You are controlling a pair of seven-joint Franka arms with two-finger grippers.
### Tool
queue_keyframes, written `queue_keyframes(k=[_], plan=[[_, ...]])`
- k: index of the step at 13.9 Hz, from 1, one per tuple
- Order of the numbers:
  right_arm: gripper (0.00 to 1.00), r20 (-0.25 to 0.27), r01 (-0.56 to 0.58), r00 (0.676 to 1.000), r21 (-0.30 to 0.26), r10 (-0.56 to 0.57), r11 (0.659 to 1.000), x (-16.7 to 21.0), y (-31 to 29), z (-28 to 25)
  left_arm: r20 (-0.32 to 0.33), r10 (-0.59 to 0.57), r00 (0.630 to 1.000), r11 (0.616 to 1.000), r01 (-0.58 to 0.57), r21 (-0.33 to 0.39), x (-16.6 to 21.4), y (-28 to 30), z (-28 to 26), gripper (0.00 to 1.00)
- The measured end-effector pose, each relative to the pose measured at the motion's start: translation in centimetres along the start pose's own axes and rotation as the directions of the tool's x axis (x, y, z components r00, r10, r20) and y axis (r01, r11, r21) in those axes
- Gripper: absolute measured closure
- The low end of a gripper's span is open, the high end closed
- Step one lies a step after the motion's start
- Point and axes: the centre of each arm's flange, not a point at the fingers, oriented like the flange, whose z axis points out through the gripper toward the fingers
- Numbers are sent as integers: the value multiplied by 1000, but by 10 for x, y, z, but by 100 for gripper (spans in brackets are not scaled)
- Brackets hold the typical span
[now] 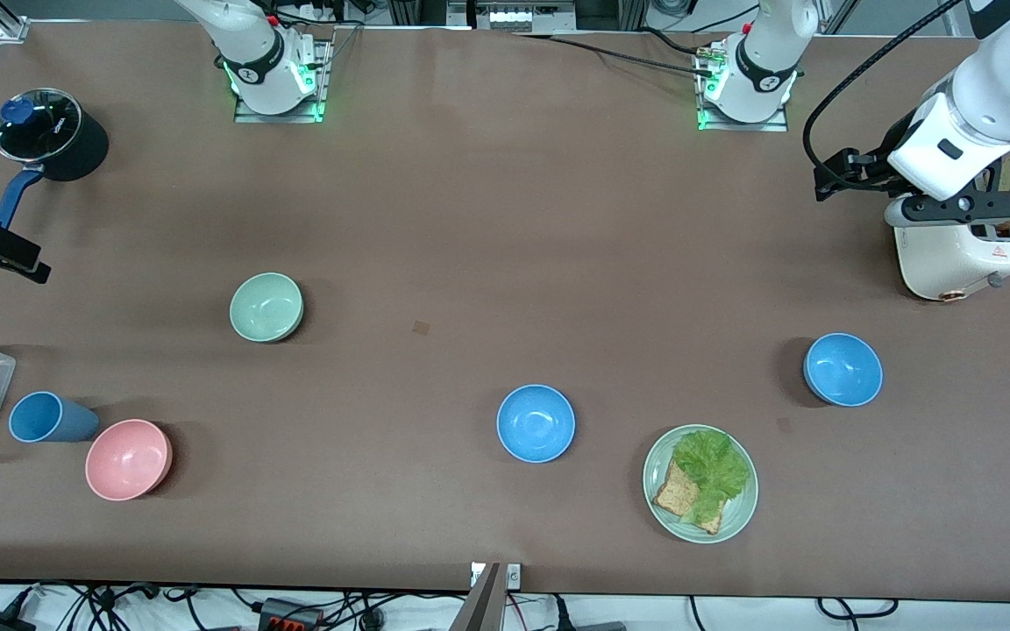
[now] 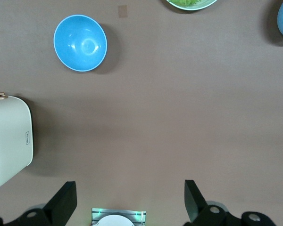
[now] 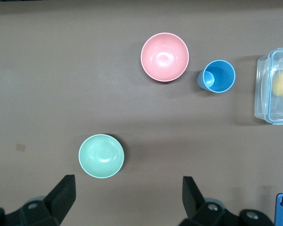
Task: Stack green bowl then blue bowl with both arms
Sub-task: 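Reach the right gripper to the green bowl while the left reaches the blue bowl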
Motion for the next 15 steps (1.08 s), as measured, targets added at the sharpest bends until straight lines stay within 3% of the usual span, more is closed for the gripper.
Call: queue_keyframes(k=[5, 10, 12, 15], plan=[[0, 1, -1, 1000, 6, 1, 1000, -31, 2, 15, 1, -2, 1000, 1000, 2, -1, 1, -1, 0, 0], [0, 5, 0, 1000, 7, 0, 1000, -37, 3, 16, -5, -4, 1000, 1000, 4, -4, 2, -2, -3, 0], [0, 31, -1, 1000, 6, 0, 1000, -35, 3, 31, -6, -16, 1000, 1000, 16, -9, 8, -9, -4, 0], [0, 127, 4, 992, 0, -4, 1000, -18, -1, 101, 34, -40, 999, 999, 41, -15, 20, -23, 9, 0]])
